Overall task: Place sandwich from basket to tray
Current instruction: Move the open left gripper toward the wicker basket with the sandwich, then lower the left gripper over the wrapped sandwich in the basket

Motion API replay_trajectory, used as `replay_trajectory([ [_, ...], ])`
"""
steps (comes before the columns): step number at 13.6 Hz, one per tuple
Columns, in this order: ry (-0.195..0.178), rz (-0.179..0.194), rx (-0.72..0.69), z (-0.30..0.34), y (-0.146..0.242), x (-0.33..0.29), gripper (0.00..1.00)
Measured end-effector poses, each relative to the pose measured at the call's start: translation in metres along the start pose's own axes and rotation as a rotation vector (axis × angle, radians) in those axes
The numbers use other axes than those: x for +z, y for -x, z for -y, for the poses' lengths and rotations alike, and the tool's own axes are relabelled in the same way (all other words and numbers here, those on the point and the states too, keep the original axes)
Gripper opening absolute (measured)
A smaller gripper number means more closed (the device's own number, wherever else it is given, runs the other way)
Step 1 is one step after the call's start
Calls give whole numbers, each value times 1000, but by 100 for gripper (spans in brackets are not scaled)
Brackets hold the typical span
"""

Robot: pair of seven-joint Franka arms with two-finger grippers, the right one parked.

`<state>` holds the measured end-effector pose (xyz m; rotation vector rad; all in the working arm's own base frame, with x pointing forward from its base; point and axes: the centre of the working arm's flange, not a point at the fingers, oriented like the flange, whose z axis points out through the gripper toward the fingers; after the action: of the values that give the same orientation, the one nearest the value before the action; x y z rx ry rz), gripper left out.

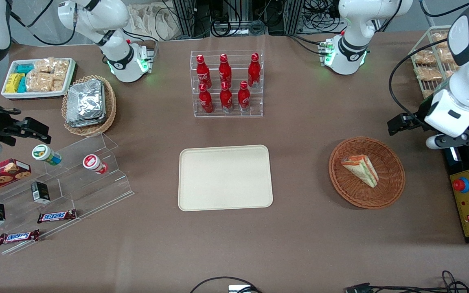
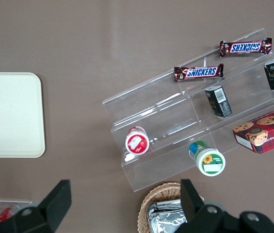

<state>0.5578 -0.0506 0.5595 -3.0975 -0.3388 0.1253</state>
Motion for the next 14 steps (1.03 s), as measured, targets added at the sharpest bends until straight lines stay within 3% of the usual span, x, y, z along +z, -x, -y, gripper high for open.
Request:
replay_trajectory([
  [4, -18, 84, -269, 19, -12, 29, 100],
  [8, -41, 184, -426, 14, -35, 87, 100],
  [14, -48, 235, -462, 5, -72, 179, 100],
])
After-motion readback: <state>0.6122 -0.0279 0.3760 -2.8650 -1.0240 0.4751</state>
